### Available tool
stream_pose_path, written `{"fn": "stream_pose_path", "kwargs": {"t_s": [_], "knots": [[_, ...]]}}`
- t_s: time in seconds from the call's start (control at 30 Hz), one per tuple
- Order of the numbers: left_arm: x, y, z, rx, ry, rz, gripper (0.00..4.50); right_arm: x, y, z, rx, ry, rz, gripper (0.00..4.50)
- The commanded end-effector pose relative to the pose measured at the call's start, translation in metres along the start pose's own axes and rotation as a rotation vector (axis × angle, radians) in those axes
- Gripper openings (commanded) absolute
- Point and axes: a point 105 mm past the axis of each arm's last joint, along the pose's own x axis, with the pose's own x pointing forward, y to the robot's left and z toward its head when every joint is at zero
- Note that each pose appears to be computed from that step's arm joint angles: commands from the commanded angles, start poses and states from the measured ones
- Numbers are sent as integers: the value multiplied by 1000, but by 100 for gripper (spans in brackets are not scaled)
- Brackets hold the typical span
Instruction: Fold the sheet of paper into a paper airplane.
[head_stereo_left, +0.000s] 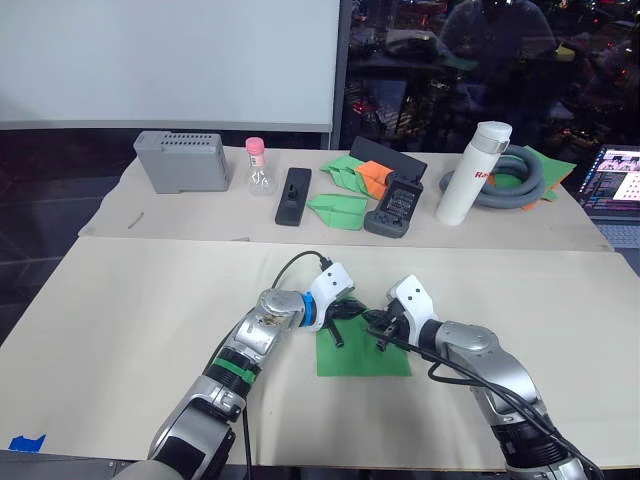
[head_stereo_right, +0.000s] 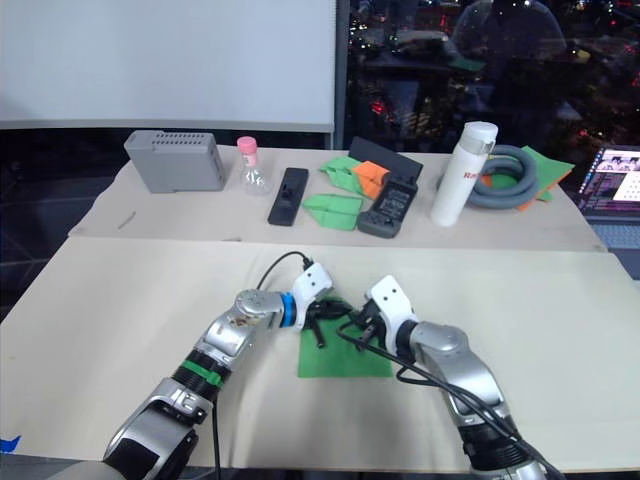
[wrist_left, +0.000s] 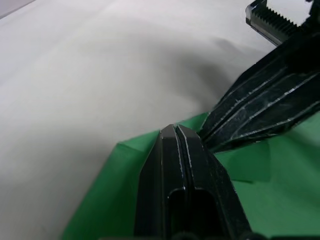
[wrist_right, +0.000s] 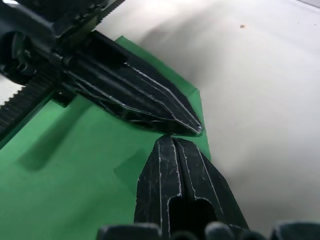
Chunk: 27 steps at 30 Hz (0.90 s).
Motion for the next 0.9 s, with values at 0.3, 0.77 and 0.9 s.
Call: {"fn": "stream_pose_path", "kwargs": {"t_s": [0.3, 0.77, 0.9], "knots": [[3, -9, -27, -46, 95, -28, 0, -16, -16, -45, 84, 112, -142, 2], [9, -17, -26, -47, 90, -69, 0, -56, 5, -81, 139, 209, -153, 2], [10, -18, -25, -45, 90, -76, 0, -69, 6, -85, 135, 222, -156, 2]]}}
